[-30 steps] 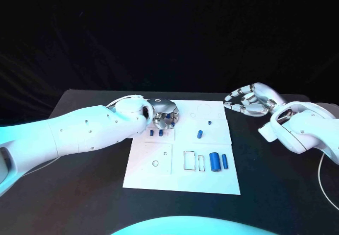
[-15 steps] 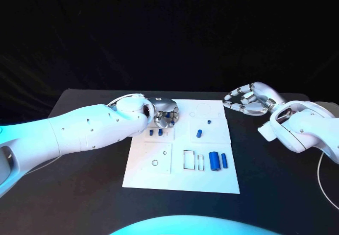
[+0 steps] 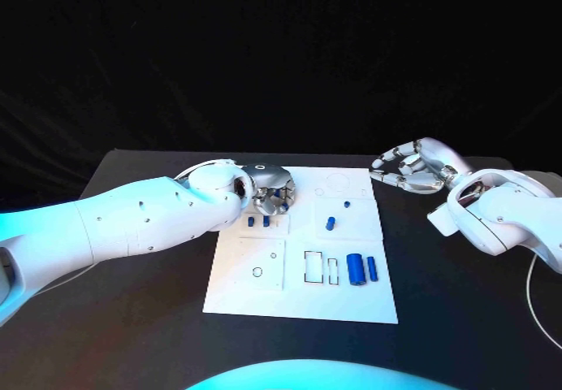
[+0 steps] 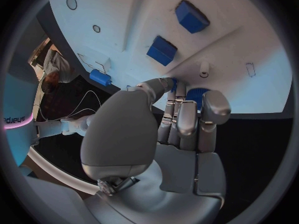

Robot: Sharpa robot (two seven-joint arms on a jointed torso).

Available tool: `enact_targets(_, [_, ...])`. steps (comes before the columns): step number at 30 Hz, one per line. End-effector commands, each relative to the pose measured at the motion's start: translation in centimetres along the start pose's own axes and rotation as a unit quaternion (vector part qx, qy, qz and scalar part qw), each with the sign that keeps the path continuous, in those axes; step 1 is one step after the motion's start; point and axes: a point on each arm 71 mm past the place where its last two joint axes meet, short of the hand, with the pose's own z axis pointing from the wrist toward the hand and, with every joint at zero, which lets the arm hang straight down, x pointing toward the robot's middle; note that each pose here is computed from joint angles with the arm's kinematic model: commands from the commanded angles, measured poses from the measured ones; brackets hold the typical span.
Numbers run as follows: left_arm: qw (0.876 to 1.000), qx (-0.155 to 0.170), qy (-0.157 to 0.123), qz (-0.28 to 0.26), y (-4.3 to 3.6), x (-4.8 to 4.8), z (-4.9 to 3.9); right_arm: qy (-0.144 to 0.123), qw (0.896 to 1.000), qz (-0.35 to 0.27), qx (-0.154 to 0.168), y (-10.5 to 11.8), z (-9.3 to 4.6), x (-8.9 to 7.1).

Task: Assemble the parts on the task board

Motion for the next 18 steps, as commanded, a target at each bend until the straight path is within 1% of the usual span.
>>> enact_targets(1, [1.0, 0.009, -0.018, -0.015, -0.28, -0.61, -0.33, 0.004, 1.0, -0.001, -0.004, 0.0, 0.0, 0.1])
enact_targets(5, [0.999, 0.007, -0.031, -0.022, -0.1, -1.35, -0.98, 0.003, 1.0, -0.001, -0.003, 0.0, 0.0, 0.0])
enact_targets(10, [0.999, 0.002, -0.044, -0.031, 0.41, -2.37, -2.15, 0.002, 1.0, -0.002, -0.003, -0.1, 0.0, 0.0])
enact_targets(14, [0.998, -0.002, -0.046, -0.037, 0.84, -2.8, -3.19, 0.002, 1.0, -0.002, -0.002, -0.1, 0.0, -0.1])
enact_targets(18, [0.998, -0.009, -0.037, -0.044, 1.47, -2.83, -4.07, 0.002, 1.0, -0.002, -0.002, -0.1, 0.0, -0.1])
